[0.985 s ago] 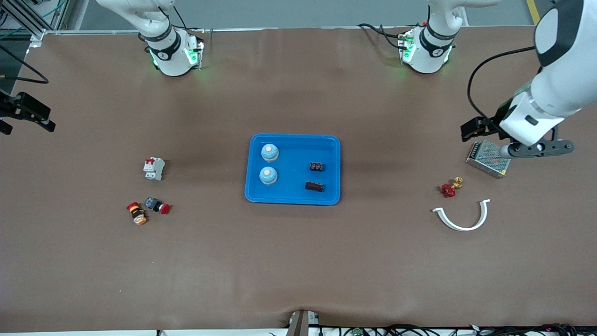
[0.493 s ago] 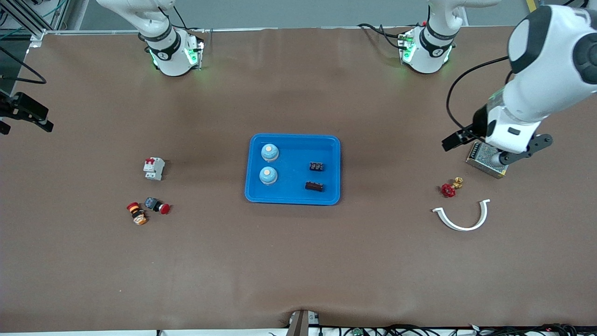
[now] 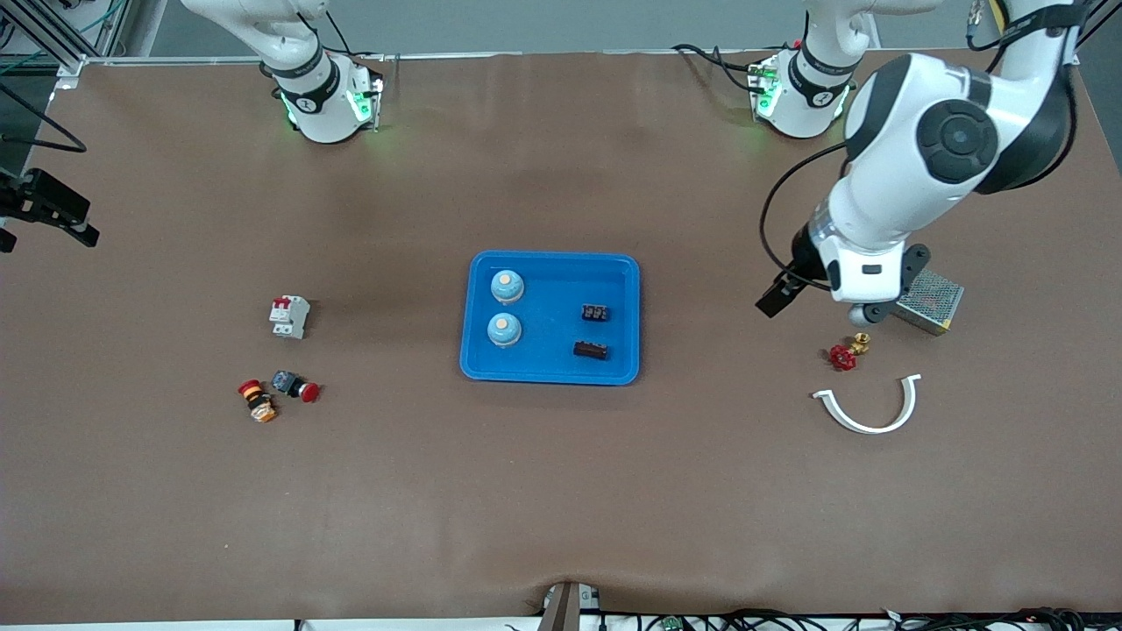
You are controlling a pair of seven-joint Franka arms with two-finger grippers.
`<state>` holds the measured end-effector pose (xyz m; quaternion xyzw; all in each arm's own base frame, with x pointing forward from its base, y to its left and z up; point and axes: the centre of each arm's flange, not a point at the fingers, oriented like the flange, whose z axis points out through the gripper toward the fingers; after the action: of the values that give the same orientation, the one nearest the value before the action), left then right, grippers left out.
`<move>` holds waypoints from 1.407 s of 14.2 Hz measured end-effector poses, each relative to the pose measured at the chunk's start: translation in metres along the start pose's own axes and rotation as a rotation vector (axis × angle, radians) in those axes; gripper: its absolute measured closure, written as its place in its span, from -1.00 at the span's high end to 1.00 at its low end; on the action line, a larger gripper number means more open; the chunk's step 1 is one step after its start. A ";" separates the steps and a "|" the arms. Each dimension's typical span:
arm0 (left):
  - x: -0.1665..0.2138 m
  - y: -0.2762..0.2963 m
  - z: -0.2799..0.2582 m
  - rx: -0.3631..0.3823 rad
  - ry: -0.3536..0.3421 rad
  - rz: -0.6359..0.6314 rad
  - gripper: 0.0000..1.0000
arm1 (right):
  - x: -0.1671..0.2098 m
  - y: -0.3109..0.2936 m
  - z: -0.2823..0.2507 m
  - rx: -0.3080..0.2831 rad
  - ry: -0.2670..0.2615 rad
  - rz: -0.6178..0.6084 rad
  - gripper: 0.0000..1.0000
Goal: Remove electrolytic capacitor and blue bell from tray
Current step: 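Move the left gripper from rest toward the blue tray, then reach the left gripper over a capacitor while the right gripper reaches a bell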
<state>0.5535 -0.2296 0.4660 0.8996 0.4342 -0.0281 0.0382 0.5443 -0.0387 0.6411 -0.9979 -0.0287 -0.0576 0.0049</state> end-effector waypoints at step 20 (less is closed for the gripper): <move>-0.124 0.092 0.161 -0.045 -0.039 -0.477 1.00 | 0.020 -0.369 0.197 0.022 -0.087 0.168 1.00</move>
<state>0.5456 -0.3976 0.3200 0.7697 0.6342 -0.0439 0.0590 0.5654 0.3329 0.4505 -0.9982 0.0542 -0.0134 0.0196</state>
